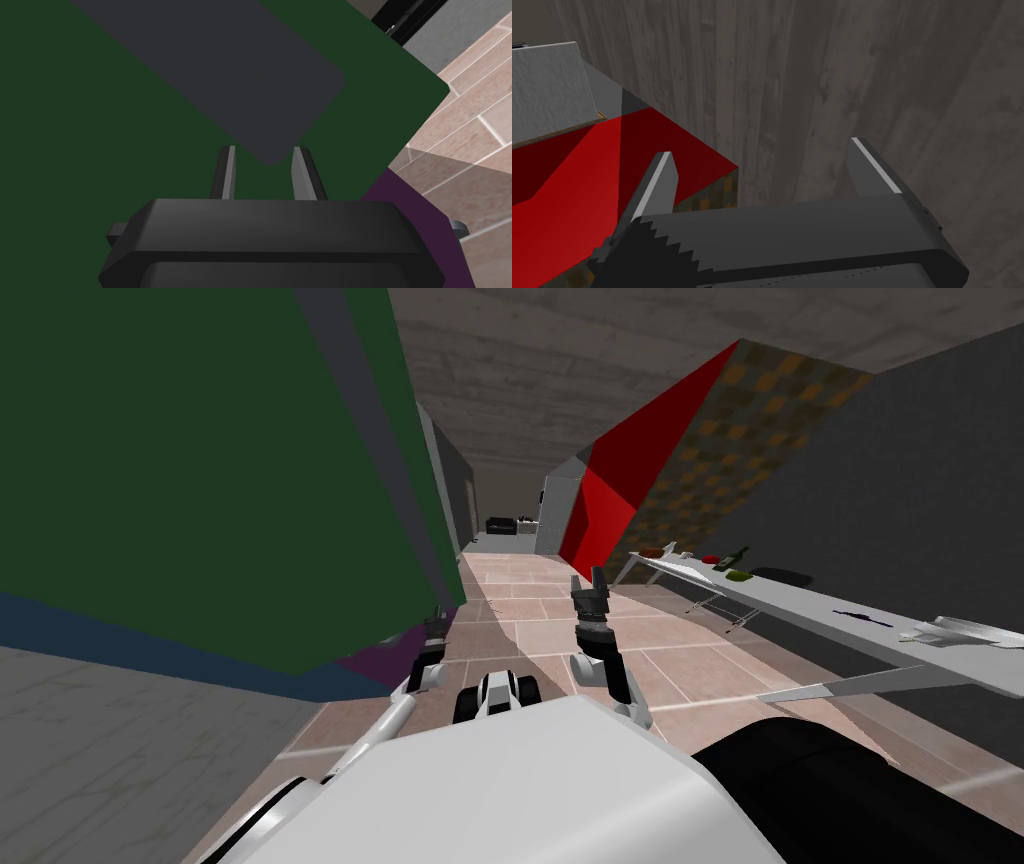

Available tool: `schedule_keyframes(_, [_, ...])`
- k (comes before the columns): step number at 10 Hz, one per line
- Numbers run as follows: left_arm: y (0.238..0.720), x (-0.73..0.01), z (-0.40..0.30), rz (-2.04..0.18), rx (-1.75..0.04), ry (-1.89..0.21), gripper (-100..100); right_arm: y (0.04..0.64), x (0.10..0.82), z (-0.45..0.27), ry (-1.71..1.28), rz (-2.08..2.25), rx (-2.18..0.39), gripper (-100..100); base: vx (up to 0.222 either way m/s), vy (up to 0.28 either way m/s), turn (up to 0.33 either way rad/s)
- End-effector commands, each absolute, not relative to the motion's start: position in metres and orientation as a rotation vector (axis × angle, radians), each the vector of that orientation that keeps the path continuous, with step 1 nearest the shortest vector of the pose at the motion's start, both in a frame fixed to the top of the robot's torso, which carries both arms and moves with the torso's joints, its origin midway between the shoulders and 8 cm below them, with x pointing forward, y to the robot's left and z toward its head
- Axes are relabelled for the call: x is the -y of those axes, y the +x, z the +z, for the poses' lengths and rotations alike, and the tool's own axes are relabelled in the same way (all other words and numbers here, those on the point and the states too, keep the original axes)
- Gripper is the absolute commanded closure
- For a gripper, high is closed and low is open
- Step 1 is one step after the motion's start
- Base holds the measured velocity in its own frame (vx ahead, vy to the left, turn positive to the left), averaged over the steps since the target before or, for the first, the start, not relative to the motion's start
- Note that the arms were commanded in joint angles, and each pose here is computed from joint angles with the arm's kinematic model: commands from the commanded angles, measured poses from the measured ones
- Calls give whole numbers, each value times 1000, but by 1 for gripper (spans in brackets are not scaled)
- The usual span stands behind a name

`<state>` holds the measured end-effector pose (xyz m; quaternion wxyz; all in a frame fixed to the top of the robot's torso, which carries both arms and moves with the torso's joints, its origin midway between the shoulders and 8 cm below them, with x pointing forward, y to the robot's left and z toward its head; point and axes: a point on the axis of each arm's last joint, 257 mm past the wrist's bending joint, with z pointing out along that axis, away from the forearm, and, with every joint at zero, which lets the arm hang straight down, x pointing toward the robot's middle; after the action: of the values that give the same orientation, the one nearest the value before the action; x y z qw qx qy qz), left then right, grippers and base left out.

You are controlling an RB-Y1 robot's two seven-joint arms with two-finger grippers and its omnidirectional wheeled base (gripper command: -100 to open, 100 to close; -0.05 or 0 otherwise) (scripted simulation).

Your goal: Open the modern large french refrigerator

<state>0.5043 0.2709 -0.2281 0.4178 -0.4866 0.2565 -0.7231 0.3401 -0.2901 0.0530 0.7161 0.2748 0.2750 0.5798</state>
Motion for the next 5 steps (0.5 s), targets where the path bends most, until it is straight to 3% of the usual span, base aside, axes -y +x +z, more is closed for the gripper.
schedule_keyframes(1, [503, -243, -218, -1891, -684, -1194, 100, 340, 290, 53, 608, 1283, -609, 0, -204, 104, -108])
schedule_keyframes(2, [502, -234, -217, -1916, -702, -1188, 100, 340, 290, 53, 608, 1283, -609, 0, -212, 93, -103])
schedule_keyframes(3, [515, -245, -214, -1883, -699, -1213, -100, 340, 290, 53, 608, 1283, -609, 0, -129, 45, 16])
schedule_keyframes(5, [526, -246, -204, -1887, -699, -1214, -100, 340, 290, 53, 609, 1283, -609, 0, -53, -32, 46])
